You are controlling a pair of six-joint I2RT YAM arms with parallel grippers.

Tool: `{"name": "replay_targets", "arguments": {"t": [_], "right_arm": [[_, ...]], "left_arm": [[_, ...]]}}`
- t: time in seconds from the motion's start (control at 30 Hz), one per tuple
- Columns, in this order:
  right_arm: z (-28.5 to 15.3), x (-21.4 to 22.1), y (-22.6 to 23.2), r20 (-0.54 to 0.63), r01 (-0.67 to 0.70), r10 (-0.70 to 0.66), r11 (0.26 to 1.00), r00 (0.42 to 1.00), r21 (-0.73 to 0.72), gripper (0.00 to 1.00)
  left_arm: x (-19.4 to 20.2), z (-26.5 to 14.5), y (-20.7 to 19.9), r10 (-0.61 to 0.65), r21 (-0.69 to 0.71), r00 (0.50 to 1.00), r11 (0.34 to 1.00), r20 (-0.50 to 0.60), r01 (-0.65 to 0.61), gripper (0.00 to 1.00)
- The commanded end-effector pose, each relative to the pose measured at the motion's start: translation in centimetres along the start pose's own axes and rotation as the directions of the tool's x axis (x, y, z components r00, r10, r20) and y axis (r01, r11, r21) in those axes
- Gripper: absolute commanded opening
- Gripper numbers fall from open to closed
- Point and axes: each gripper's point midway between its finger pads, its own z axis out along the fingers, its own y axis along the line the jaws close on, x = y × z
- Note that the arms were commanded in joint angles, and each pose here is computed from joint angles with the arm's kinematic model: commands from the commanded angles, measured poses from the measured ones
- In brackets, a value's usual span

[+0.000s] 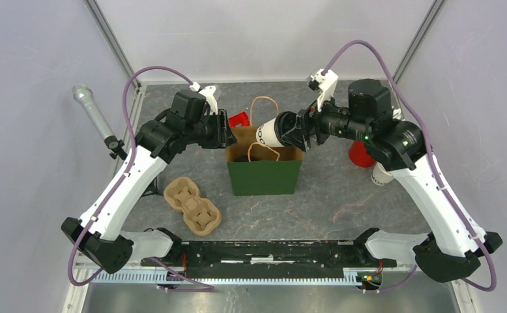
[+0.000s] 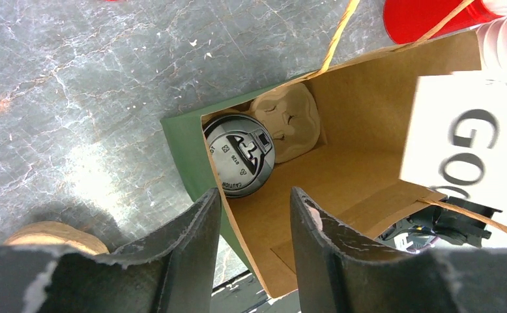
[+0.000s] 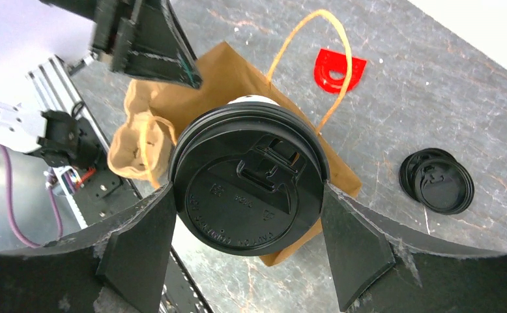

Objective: Pack the takeout coffee

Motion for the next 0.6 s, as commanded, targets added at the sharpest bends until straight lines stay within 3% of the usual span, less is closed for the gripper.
{"name": "replay_targets", "arguments": {"t": [0.0, 0.37, 0.57], "right_arm": [[1.2, 0.7, -1.2, -0.009, 0.1, -0.099, 0.994, 0.995, 0.035, 0.55], [3.7, 3.0, -1.5, -0.108, 0.268, -0.265, 0.963, 0.958, 0.014, 0.55], [4.7, 4.4, 0.7, -0.151, 0.315, -0.316, 0.948, 0.936, -0.032, 0.55]], "left_arm": [[-1.6, -2.1, -0.8, -0.005, 0.027, 0.998, 1.0, 0.065, 0.003, 0.51], [-0.2, -2.1, -0.5, -0.062, -0.009, 0.998, 0.998, -0.032, 0.062, 0.56], [0.4, -1.6, -0.3, -0.004, 0.001, 0.998, 1.0, -0.064, 0.004, 0.56]]}}
